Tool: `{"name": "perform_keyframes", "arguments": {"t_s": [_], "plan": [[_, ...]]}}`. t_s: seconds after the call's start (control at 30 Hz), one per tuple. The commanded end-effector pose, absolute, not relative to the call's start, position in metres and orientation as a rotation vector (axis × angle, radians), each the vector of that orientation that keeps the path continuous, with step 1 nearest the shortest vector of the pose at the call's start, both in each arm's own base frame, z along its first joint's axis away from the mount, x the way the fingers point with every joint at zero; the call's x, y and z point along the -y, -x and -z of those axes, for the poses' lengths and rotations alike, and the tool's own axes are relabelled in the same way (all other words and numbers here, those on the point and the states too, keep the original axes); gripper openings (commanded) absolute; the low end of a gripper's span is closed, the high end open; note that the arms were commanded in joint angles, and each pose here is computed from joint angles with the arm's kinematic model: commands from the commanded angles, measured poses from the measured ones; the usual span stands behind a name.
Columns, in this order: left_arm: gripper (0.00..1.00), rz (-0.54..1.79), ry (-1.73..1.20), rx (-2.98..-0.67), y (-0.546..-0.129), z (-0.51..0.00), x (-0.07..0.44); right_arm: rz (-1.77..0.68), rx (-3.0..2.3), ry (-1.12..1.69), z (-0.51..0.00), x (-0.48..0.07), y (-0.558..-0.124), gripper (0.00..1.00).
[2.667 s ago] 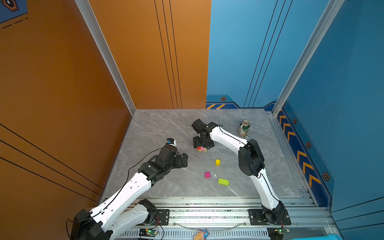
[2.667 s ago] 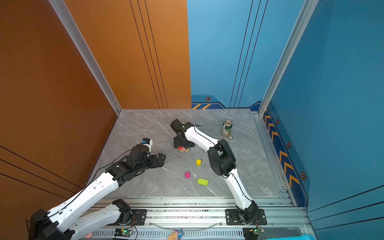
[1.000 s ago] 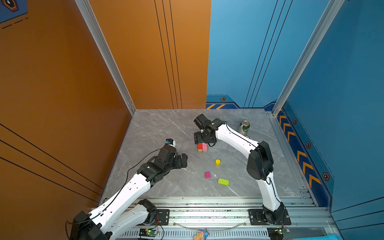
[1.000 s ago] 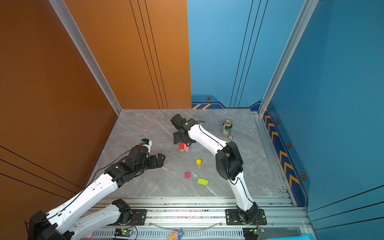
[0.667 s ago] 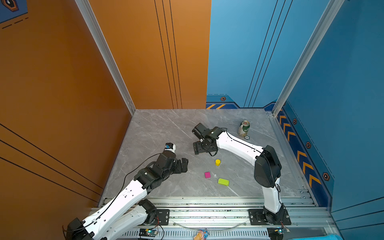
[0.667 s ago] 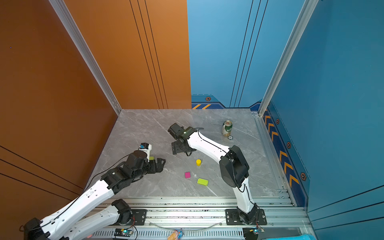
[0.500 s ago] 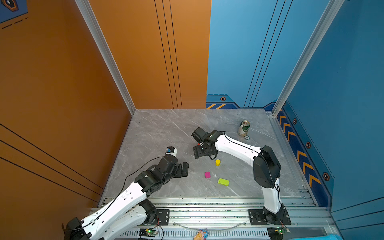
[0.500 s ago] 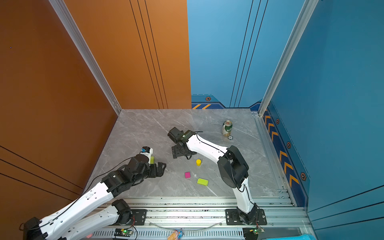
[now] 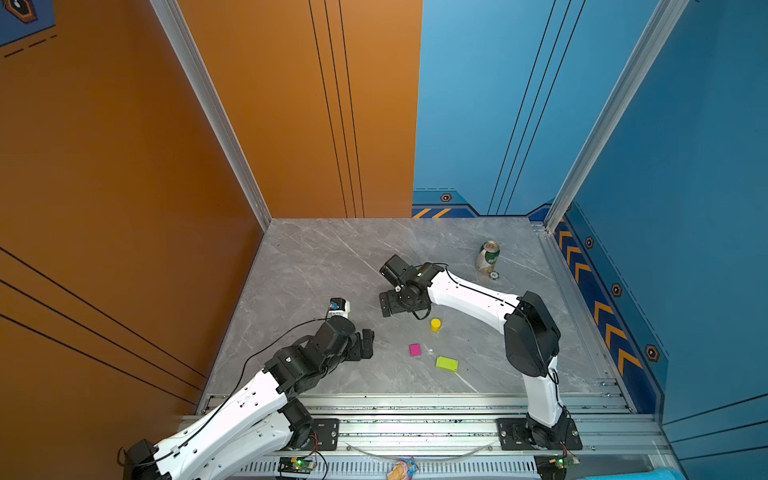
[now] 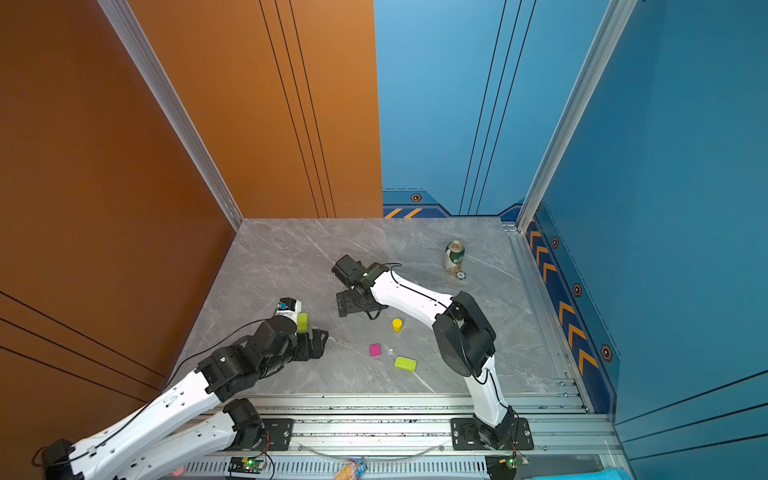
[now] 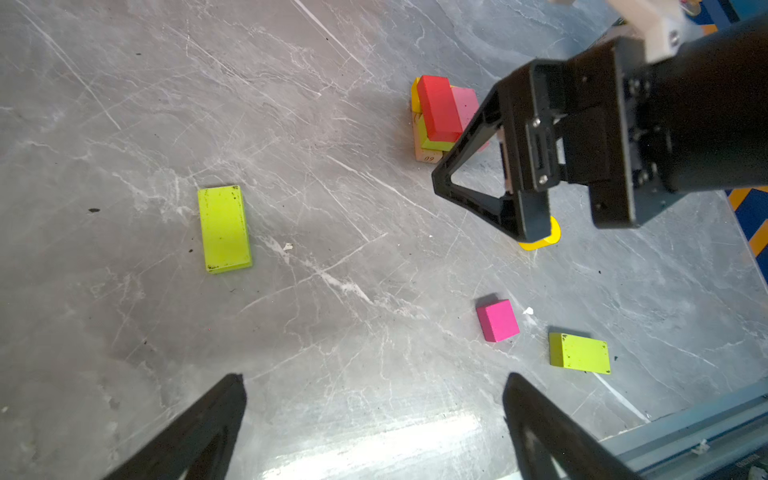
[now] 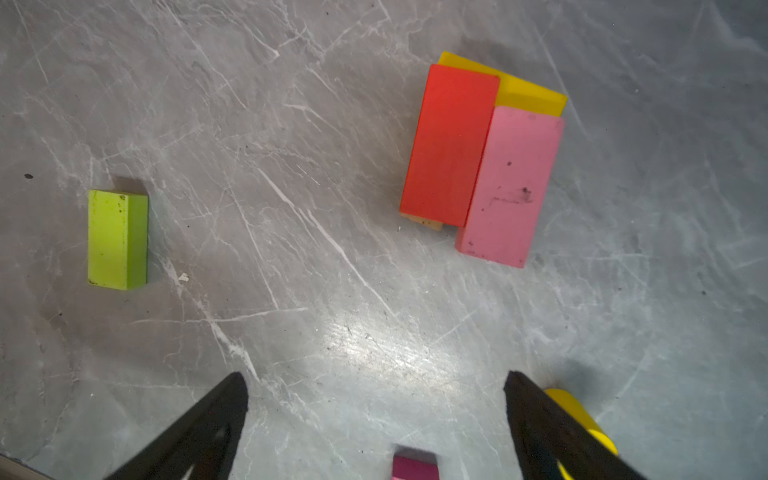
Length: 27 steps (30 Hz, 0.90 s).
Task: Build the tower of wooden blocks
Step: 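Raise the right gripper and draw it back from the tower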
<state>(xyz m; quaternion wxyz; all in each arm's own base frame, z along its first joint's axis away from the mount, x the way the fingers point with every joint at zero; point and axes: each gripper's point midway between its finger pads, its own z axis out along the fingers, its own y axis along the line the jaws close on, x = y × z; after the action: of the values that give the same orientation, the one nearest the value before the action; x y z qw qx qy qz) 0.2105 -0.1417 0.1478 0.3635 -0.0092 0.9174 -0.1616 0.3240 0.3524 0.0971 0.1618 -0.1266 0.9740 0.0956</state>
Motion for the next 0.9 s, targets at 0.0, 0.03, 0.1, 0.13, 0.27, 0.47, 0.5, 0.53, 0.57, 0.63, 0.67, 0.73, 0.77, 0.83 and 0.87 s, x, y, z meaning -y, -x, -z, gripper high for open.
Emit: {"name": "perform_keyframes", "arguments": {"t_s": [0.0, 0.03, 0.1, 0.13, 0.27, 0.47, 0.5, 0.53, 0.57, 0.63, 0.67, 0.73, 0.77, 0.83, 0.87], "plan": [[0.98, 0.363, 0.027, -2.381, -0.209, -0.141, 0.136, -0.278, -2.806, 0.350, -0.084, -0.355, -0.325, 0.99], [0.98, 0.360, 0.026, -2.380, -0.209, -0.141, 0.136, -0.281, -2.804, 0.347, -0.085, -0.355, -0.327, 1.00], [0.98, 0.353, 0.023, -2.383, -0.210, -0.141, 0.136, -0.282, -2.812, 0.353, -0.080, -0.357, -0.327, 1.00], [0.98, 0.351, 0.019, -2.384, -0.210, -0.141, 0.136, -0.271, -2.825, 0.355, -0.073, -0.357, -0.327, 1.00], [0.98, 0.344, 0.007, -2.385, -0.211, -0.142, 0.137, -0.276, -2.834, 0.353, -0.068, -0.358, -0.330, 1.00], [0.98, 0.332, 0.006, -2.379, -0.213, -0.144, 0.136, -0.283, -2.843, 0.350, -0.063, -0.359, -0.335, 1.00], [0.98, 0.329, 0.006, -2.379, -0.213, -0.144, 0.136, -0.286, -2.844, 0.349, -0.062, -0.360, -0.336, 1.00], [0.98, 0.327, 0.006, -2.379, -0.214, -0.144, 0.136, -0.290, -2.844, 0.350, -0.062, -0.361, -0.337, 1.00], [0.98, 0.328, 0.006, -2.378, -0.214, -0.144, 0.136, -0.292, -2.843, 0.351, -0.063, -0.361, -0.338, 1.00], [0.98, 0.324, 0.009, -2.377, -0.215, -0.145, 0.135, -0.298, -2.841, 0.351, -0.063, -0.362, -0.339, 1.00], [0.98, 0.326, 0.010, -2.378, -0.215, -0.145, 0.136, -0.299, -2.843, 0.351, -0.063, -0.362, -0.340, 1.00], [0.98, 0.323, 0.009, -2.379, -0.215, -0.145, 0.135, -0.301, -2.843, 0.353, -0.062, -0.363, -0.341, 1.00], [0.98, 0.322, 0.011, -2.380, -0.216, -0.145, 0.135, -0.301, -2.843, 0.350, -0.062, -0.363, -0.342, 1.00], [0.98, 0.326, 0.011, -2.377, -0.216, -0.146, 0.135, -0.308, -2.845, 0.347, -0.061, -0.363, -0.343, 1.00], [0.98, 0.326, 0.012, -2.377, -0.216, -0.146, 0.135, -0.306, -2.845, 0.347, -0.061, -0.363, -0.344, 1.00]]}}
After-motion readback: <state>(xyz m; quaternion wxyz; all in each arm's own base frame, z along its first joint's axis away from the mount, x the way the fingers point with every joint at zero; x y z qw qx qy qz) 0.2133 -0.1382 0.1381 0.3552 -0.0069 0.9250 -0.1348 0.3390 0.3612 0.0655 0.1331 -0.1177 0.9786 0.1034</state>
